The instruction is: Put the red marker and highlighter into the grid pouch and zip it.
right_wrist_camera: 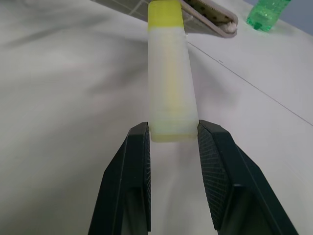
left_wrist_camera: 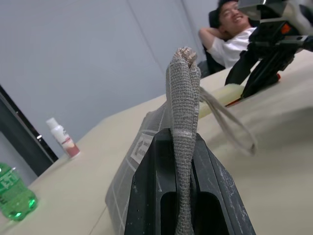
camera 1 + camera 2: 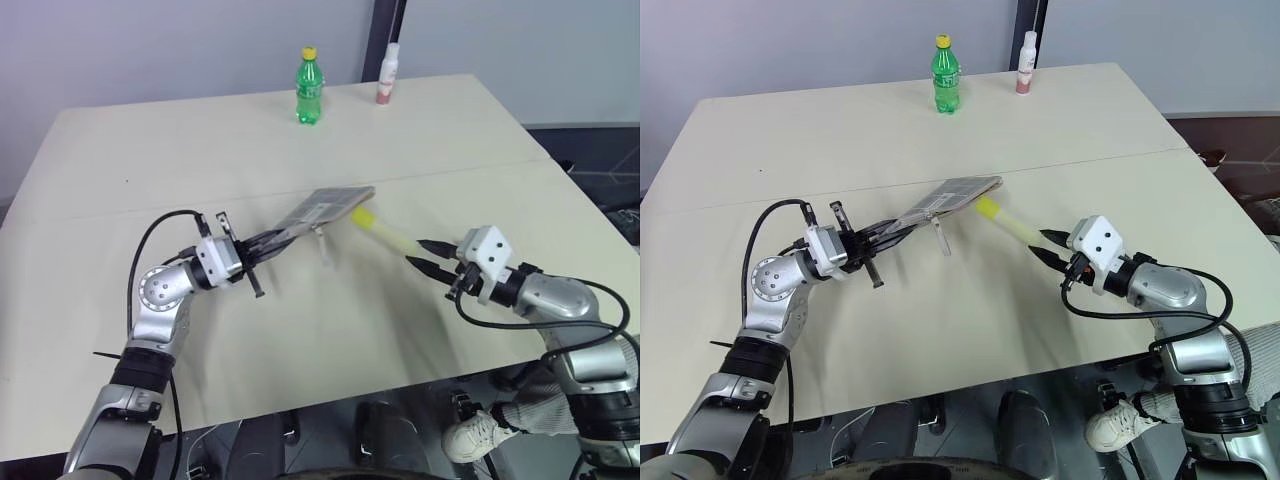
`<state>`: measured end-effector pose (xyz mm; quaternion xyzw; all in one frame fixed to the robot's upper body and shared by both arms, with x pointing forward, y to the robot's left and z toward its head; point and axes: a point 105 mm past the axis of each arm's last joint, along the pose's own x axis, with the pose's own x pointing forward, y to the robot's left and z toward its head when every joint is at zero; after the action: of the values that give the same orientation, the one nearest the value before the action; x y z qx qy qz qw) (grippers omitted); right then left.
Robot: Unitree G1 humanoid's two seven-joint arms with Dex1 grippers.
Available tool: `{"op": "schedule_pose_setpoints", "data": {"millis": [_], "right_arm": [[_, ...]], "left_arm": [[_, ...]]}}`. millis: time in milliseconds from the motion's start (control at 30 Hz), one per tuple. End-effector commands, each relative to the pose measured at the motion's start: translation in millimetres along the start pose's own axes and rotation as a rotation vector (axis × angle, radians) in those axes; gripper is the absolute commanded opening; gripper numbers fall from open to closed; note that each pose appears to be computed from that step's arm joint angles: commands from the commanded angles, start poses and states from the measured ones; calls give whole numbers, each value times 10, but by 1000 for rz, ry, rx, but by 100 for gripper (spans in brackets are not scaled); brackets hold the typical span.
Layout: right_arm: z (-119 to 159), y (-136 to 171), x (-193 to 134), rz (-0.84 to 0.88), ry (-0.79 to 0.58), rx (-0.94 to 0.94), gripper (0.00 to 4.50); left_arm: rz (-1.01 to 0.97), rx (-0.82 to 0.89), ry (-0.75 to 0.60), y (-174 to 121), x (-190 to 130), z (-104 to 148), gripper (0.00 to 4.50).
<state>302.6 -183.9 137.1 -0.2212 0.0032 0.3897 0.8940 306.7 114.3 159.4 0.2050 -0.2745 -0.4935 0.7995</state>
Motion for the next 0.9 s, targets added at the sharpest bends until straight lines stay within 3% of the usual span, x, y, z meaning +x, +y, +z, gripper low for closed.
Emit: {"op": "schedule_pose_setpoints", "data": {"millis": [33,267,533,733,900], "right_arm": [[110,-20,11,-1,-41,-36,82],[202,-2,66,24,-54,-72,82],[256,114,117,101,-22,-124,82],[276,-70,-166,27,-20,-57,82],[357,-89,-362,32,-28,-33,82]], "left_arm": [[-8,43,-31,33,25,103,0],[-42,17,-37,-14,36,107,0],[-10,-167,-72,151,96,156,0],[-33,-381,-69,298,-70,157,0],[-62,-431,-70,303,-198,148,0]]}}
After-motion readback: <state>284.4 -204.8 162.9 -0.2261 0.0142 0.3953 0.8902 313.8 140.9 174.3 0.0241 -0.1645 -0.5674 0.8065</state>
